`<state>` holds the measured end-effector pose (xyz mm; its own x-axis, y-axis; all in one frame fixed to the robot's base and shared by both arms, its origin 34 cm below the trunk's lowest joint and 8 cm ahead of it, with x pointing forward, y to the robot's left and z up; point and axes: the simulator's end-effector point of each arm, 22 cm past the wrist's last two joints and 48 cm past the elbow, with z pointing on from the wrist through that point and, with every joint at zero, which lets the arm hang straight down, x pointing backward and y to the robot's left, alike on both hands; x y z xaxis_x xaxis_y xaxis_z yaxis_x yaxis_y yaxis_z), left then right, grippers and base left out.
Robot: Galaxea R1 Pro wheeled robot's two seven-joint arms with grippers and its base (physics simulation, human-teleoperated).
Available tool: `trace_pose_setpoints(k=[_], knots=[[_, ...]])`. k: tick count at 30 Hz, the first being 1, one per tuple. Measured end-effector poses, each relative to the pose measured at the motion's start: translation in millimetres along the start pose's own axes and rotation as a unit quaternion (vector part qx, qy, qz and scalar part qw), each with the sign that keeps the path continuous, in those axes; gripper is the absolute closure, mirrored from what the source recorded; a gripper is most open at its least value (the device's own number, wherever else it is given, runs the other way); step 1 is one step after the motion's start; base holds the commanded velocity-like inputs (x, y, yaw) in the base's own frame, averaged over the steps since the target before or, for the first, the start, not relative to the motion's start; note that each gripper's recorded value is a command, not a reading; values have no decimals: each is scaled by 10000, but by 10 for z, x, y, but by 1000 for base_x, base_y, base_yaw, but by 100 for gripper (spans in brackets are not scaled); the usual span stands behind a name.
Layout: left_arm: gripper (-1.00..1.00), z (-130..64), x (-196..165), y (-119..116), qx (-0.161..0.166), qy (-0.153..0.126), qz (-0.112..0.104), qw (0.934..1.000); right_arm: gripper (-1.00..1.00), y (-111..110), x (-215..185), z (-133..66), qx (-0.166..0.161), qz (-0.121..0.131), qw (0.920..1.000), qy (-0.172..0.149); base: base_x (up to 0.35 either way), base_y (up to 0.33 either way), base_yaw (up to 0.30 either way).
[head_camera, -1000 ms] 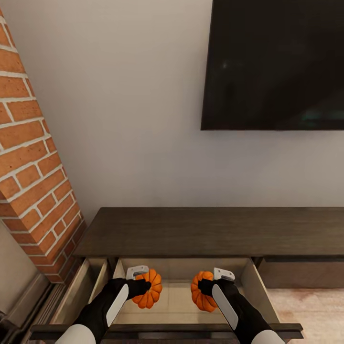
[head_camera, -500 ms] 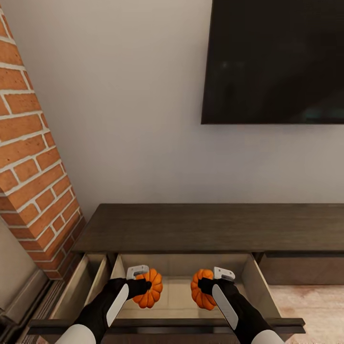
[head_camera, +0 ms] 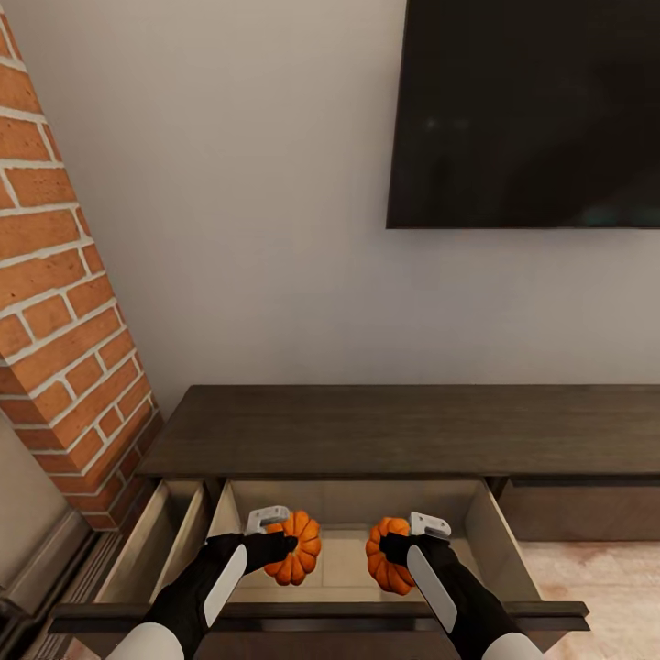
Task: Place each of the two pumpkins and all three candles from the living room inside a cabinet in the living room (use any cabinet), then make sure every cabinet is closed, and position the cauldron so it is next to a table in the living room.
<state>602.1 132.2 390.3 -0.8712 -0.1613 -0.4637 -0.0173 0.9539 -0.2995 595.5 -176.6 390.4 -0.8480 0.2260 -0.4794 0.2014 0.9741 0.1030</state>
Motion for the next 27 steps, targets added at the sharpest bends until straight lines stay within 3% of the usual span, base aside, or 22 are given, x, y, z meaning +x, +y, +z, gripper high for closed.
trace_pose_setpoints(k=[27], knots=[[100, 47, 42, 34, -17, 2, 0, 10000, 100, -12, 47, 50, 0, 7, 10000, 6, 55, 0, 0]])
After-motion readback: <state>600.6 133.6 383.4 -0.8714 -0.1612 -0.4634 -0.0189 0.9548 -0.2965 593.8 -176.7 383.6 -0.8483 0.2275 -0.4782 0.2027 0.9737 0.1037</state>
